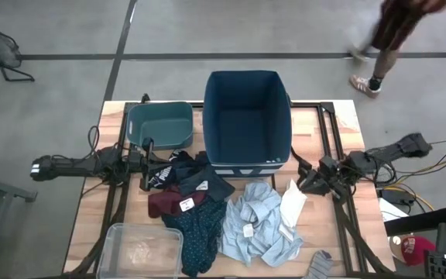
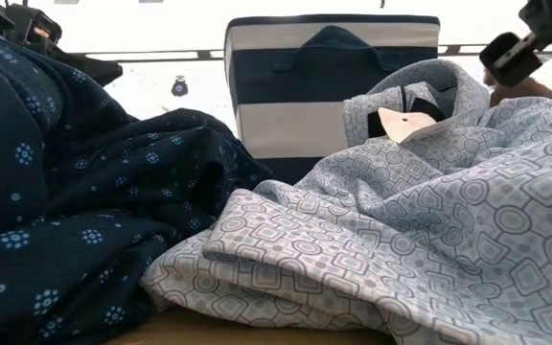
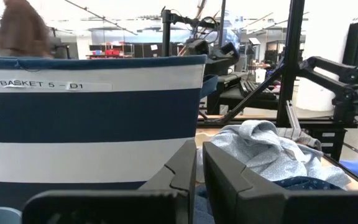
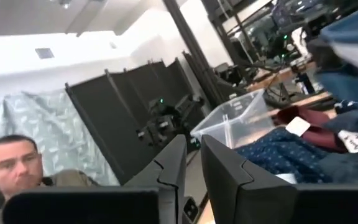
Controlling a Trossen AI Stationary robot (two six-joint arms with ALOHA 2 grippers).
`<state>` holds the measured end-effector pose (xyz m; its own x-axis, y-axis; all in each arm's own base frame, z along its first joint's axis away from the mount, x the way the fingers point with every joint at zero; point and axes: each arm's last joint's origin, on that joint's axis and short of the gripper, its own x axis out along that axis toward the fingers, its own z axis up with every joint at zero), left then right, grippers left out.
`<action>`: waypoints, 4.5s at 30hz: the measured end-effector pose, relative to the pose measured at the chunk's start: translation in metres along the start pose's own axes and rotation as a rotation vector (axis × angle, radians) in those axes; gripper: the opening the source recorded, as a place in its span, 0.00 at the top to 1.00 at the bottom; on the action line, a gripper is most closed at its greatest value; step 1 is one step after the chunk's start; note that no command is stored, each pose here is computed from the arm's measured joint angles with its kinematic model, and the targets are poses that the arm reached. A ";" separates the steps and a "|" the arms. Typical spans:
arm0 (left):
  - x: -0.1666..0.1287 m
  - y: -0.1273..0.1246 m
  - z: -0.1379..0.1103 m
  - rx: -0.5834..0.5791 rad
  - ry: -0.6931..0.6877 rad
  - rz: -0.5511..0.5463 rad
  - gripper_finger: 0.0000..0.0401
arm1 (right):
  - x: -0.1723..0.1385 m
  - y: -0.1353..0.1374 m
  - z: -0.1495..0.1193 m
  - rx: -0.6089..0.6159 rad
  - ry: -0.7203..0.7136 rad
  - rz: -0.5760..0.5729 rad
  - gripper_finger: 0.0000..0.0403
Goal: Pick & Place Cloths
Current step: Put the gray sock into the blue bin
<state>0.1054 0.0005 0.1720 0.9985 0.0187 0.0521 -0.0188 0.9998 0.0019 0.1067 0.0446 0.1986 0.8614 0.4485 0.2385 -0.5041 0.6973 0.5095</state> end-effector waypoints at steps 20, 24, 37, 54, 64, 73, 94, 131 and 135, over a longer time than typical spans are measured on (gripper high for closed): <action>0.000 0.000 0.000 0.000 -0.001 0.001 0.91 | 0.133 0.108 -0.011 -0.108 0.605 -0.247 0.70; 0.000 0.000 0.000 0.000 -0.001 0.001 0.91 | 0.149 0.116 -0.024 -0.039 0.844 -0.537 0.61; 0.000 0.000 0.000 0.000 -0.001 0.000 0.91 | 0.180 0.152 -0.098 0.115 1.376 -0.932 0.44; 0.000 0.000 0.000 0.000 -0.001 0.000 0.91 | 0.175 0.143 -0.182 0.263 1.658 -1.111 0.51; 0.000 0.000 0.000 0.000 0.000 0.000 0.91 | 0.173 0.135 -0.197 0.183 1.701 -1.097 0.66; 0.000 0.000 0.000 0.000 -0.001 0.000 0.91 | 0.173 0.133 -0.200 0.136 1.740 -1.050 0.96; 0.000 0.000 0.000 0.000 -0.001 0.001 0.91 | 0.183 0.157 -0.112 -0.060 1.325 -0.934 0.98; -0.004 -0.002 0.041 -0.470 -0.422 -0.112 0.91 | 0.196 0.146 -0.073 -0.228 1.072 -0.915 0.98; -0.004 -0.010 0.051 -0.489 -0.498 -0.270 0.91 | 0.196 0.145 -0.072 -0.244 1.074 -0.911 0.98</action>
<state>0.0992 -0.0098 0.2224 0.8214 -0.1147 0.5587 0.3644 0.8591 -0.3593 0.1981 0.2740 0.2596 0.4766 -0.0784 -0.8756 0.0969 0.9946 -0.0363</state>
